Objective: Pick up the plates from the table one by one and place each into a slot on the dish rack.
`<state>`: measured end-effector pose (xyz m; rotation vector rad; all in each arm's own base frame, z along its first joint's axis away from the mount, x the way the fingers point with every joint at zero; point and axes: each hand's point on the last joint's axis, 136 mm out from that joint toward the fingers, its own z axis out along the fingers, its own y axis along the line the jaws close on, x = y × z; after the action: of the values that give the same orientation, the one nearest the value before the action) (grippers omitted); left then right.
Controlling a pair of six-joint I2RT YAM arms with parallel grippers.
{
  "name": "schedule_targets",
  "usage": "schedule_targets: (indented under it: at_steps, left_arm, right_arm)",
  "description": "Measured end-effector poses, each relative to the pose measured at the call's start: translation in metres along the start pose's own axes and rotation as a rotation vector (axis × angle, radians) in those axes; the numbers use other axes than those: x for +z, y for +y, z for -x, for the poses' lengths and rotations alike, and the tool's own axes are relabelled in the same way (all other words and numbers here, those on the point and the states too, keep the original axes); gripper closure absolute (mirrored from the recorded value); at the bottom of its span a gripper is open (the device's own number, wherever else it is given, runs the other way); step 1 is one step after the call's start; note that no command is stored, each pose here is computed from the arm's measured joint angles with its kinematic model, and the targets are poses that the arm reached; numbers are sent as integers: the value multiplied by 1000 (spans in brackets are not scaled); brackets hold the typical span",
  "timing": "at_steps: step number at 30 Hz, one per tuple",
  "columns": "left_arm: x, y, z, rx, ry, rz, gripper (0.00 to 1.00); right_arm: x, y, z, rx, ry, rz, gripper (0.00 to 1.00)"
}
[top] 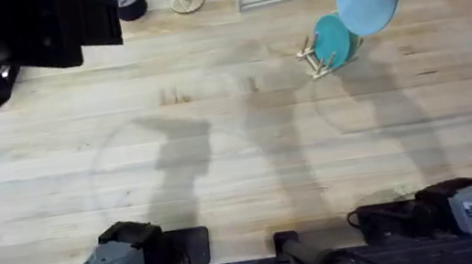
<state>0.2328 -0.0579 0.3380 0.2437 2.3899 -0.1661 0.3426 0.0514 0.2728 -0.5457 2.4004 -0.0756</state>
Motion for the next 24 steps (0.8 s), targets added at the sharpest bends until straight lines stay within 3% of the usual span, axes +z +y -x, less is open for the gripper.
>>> schedule_targets:
  at_steps: [24]
  left_arm:
    - [0, 1, 0, 0, 0, 7, 960]
  right_arm:
    - [43, 12, 3, -25, 61, 43, 974]
